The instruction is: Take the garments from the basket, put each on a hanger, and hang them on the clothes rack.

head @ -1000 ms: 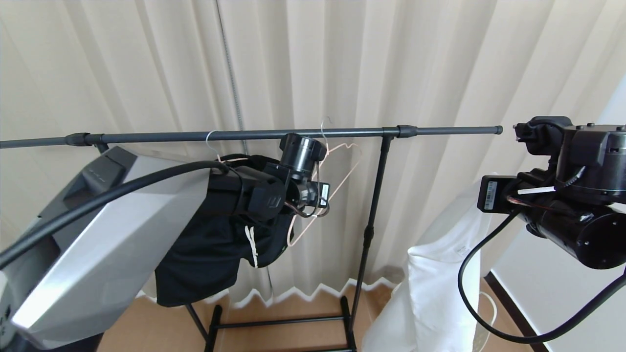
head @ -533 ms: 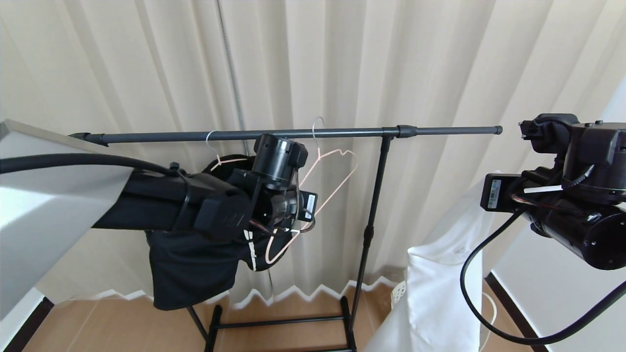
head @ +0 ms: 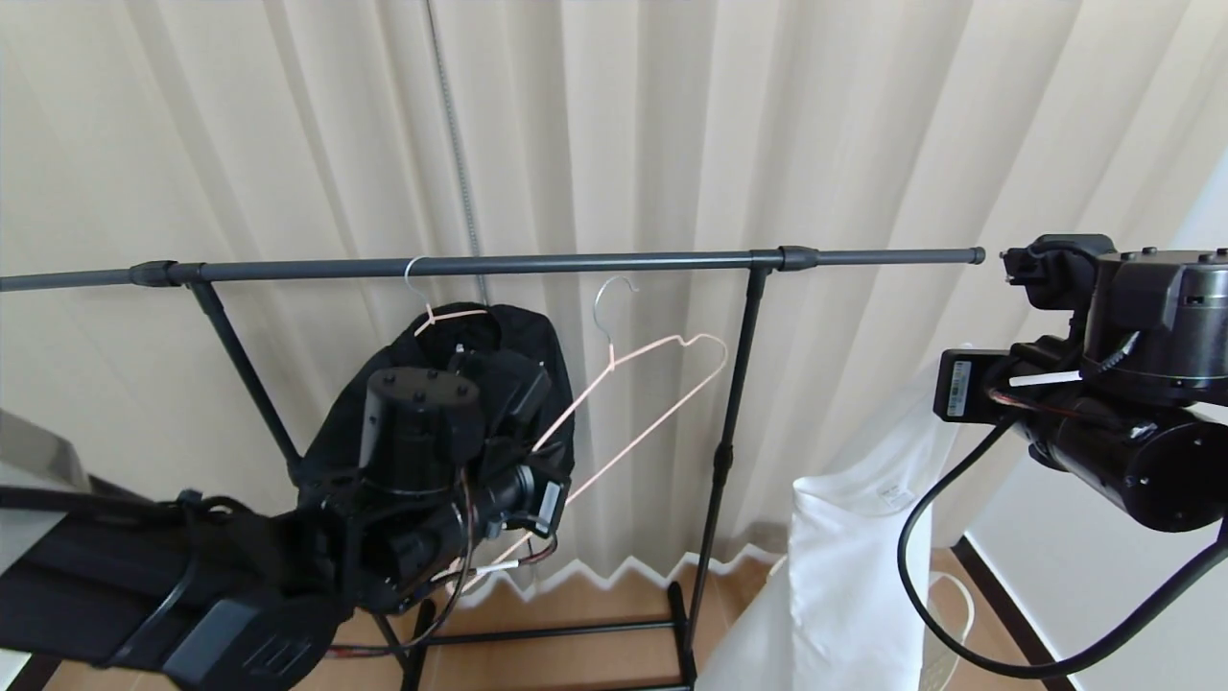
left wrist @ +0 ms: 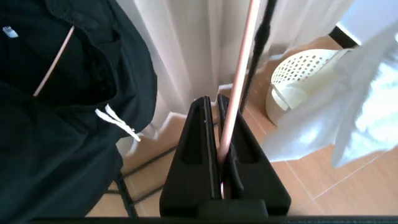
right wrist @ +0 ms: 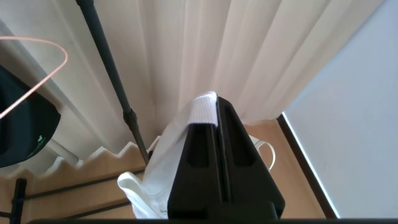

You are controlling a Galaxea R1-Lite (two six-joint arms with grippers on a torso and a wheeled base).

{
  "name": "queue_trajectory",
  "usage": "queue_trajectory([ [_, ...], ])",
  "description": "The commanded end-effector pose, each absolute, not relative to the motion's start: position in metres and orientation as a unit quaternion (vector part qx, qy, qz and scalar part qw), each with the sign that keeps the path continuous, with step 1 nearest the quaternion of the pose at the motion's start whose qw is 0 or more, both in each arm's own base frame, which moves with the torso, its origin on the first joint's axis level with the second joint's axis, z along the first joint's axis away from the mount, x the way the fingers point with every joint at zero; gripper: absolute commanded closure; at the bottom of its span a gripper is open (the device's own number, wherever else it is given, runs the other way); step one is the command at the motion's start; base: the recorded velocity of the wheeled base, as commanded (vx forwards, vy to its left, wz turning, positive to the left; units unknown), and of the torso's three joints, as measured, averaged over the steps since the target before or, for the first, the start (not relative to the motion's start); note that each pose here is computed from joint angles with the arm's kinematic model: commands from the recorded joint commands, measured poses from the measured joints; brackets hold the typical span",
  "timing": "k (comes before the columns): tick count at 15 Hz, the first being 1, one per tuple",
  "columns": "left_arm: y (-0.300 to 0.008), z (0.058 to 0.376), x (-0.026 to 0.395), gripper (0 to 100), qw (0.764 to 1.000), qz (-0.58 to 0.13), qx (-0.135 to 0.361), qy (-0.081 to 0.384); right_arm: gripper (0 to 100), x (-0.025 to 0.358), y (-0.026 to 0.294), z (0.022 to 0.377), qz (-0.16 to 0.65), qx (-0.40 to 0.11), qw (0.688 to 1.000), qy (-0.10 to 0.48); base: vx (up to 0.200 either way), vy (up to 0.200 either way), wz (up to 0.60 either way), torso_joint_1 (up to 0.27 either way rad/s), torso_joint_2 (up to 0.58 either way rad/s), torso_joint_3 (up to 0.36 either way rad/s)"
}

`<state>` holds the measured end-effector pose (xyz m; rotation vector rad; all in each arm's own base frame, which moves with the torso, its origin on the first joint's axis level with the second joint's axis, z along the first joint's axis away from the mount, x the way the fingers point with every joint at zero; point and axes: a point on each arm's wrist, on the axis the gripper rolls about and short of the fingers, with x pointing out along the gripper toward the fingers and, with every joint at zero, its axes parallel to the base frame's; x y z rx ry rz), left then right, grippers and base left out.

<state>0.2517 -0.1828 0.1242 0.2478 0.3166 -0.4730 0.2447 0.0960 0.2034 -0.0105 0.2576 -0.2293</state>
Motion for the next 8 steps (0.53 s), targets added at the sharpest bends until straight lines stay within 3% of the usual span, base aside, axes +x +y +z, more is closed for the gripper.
queue_trajectory([
  [1, -0.164, 0.111, 0.220, 100, 0.942, -0.275, 0.134, 0.139, 100, 0.249, 0.097, 0.200, -0.116, -0.009, 0.984, 0.134, 0.000, 0.000, 0.00, 0.000, 0.00, 0.000],
  [8, -0.170, 0.105, 0.183, 100, 0.899, -0.401, 0.127, 0.121, 100, 0.267, 0.084, 0.192, -0.152, -0.009, 0.978, 0.146, 0.000, 0.000, 0.00, 0.000, 0.00, 0.000],
])
